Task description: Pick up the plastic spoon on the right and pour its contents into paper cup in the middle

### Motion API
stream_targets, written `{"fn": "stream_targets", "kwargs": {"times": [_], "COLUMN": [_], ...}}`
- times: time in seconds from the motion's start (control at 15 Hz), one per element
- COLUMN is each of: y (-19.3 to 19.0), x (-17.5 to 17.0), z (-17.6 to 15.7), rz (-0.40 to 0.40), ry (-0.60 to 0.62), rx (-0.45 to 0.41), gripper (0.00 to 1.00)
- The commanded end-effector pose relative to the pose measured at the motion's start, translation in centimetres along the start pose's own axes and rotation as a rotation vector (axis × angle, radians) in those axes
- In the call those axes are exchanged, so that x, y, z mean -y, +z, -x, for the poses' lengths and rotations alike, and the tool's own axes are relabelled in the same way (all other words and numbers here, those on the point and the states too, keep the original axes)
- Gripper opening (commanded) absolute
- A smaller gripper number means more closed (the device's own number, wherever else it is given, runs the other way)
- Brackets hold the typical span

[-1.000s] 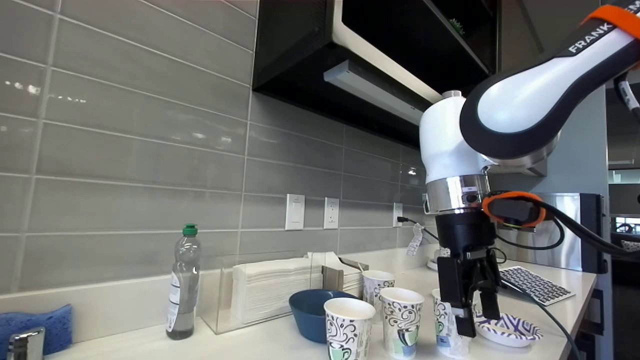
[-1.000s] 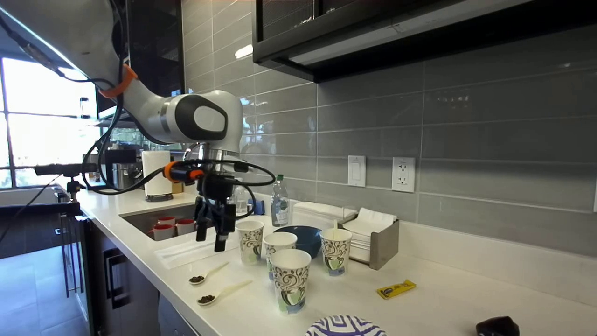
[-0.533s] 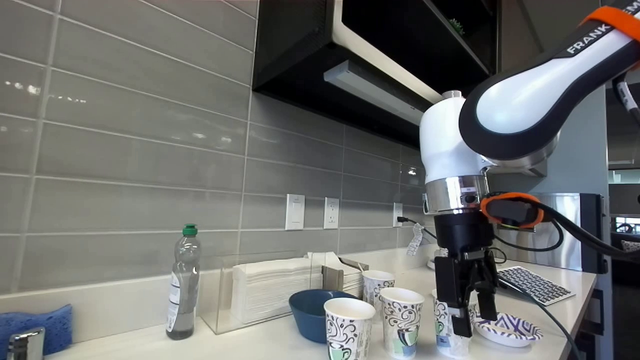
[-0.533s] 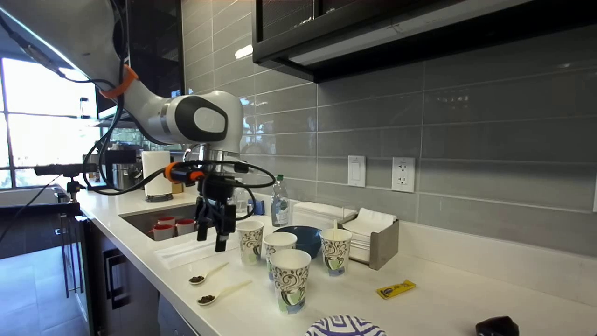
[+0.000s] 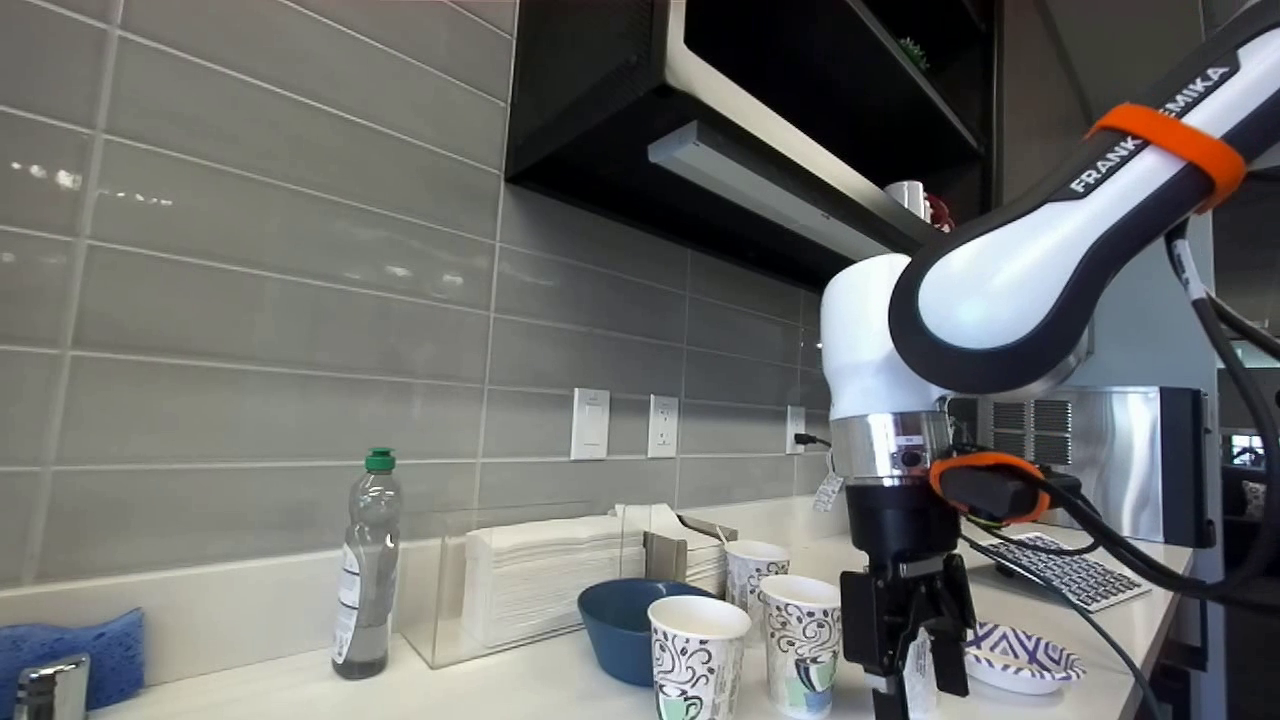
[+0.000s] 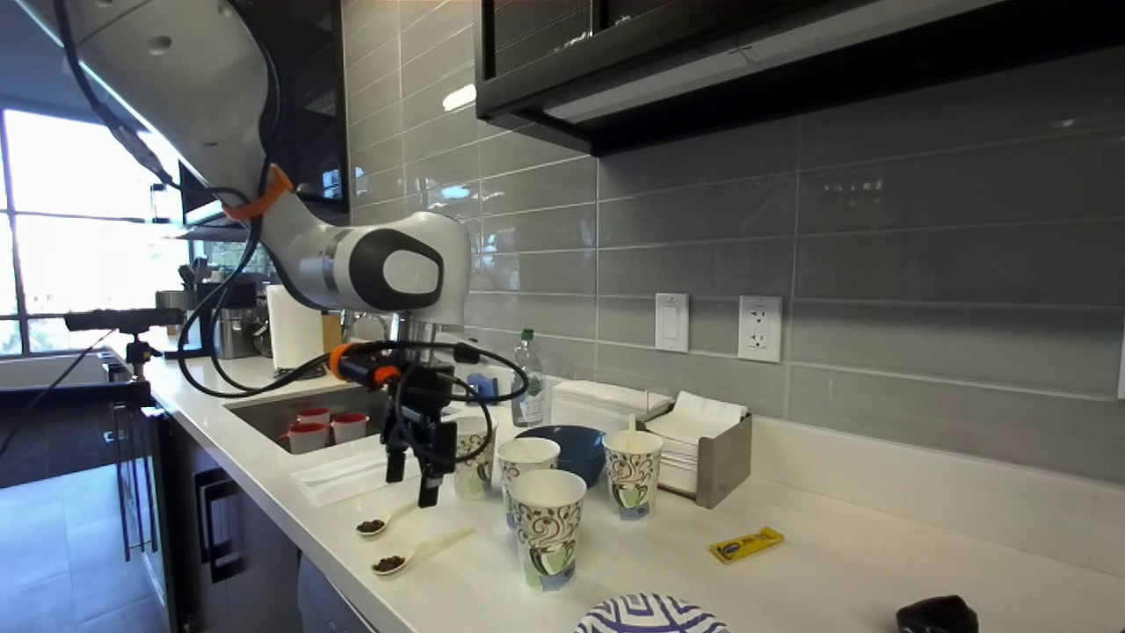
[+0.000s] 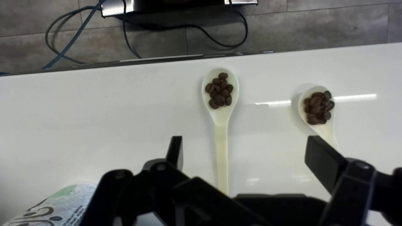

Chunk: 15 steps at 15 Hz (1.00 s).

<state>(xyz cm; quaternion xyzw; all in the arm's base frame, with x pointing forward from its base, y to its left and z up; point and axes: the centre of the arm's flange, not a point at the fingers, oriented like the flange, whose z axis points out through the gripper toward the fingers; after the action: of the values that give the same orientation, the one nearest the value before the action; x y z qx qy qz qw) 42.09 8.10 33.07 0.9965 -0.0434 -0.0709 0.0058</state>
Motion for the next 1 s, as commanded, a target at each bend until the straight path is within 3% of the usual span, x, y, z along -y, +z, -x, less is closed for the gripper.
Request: {"fn": "stream_targets", "kwargs": {"times": [0.0,0.73,0.87,0.93], "y": [1.9,5.2,5.4,5.5], "x": [0.0,-0.4,-0.5,-0.5], "z": [-1.6,-2.8,-3.0,-3.0], "rz": [0.006,0.042,0.044,0.047], "ry": [0.033,0.011,0.013,0.013], "rx": [-0.015,-0.033,-0.036,-0.038], "gripper": [1.0,1.0,0.72,0.66]}}
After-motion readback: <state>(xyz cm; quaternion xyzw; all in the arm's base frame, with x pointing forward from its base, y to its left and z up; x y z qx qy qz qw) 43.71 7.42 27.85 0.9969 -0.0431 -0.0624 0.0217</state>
